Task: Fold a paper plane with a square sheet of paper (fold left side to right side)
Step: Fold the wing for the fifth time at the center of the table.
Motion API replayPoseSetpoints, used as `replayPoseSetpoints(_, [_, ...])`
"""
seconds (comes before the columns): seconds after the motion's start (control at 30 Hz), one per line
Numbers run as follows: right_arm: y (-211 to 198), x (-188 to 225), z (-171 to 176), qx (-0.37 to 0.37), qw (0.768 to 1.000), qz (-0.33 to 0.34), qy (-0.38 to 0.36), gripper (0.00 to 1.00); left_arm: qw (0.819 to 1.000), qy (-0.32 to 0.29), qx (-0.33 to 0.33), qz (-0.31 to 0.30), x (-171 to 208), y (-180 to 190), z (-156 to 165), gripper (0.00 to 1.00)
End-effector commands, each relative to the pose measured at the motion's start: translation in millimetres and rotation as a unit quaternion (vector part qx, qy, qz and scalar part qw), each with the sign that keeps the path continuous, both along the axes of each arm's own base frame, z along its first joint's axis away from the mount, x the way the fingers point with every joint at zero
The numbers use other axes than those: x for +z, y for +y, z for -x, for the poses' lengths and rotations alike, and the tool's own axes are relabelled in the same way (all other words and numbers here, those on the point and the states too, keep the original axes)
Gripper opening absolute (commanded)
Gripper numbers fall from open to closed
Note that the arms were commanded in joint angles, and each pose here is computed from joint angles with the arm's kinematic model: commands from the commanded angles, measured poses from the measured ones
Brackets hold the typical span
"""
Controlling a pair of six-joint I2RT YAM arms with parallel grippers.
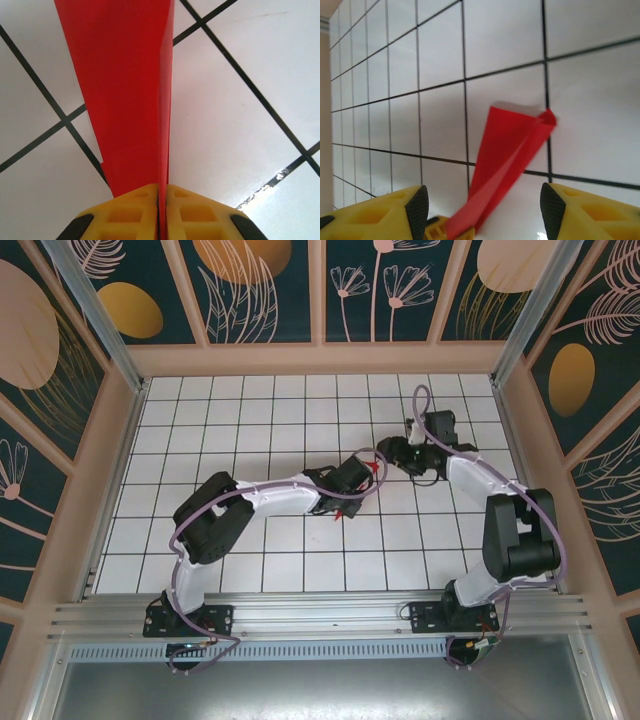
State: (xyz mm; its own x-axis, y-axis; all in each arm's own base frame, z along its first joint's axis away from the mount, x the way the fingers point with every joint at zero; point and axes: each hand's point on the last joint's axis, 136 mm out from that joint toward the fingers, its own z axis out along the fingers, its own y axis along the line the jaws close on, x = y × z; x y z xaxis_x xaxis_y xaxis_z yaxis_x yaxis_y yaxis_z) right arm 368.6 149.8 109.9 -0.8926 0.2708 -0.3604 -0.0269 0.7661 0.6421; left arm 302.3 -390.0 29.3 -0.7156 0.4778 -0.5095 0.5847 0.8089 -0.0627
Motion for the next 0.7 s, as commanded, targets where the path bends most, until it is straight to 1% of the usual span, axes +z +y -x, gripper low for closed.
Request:
replayPoseSetpoints(0.0, [-7, 3, 1, -0.016, 1.000, -0.004, -0.017, 0.63, 0.999, 0.040, -0.006, 0.002, -12, -4, 8, 0.14])
replayPoseSetpoints(0.1, [-3, -4, 9, -0.012, 1.000, -0.026, -0.006, 0.60, 0.998, 0.054, -0.012, 0.012, -16, -10, 10, 0.14])
replayPoseSetpoints(0.17, [1, -6, 12, -0.010, 0.999, -0.046, -0.005, 0.59, 0.998, 0.065, -0.010, 0.023, -17, -12, 10, 0.15])
replayPoseSetpoints(0.4, [-3, -7, 19, -0.022, 0.998, -0.049, -0.022, 0.64, 0.986, 0.132, 0.014, 0.099, -13, -13, 6, 0.17])
replayPoseSetpoints(0.53, [-5, -11, 25, -0.027, 0.998, -0.048, -0.022, 0.65, 0.982, 0.144, 0.018, 0.121, -9, -17, 3, 0.17])
replayPoseSetpoints(0.67, [1, -14, 29, -0.021, 0.997, -0.073, -0.019, 0.66, 0.977, 0.155, 0.013, 0.145, -2, -23, 3, 0.18])
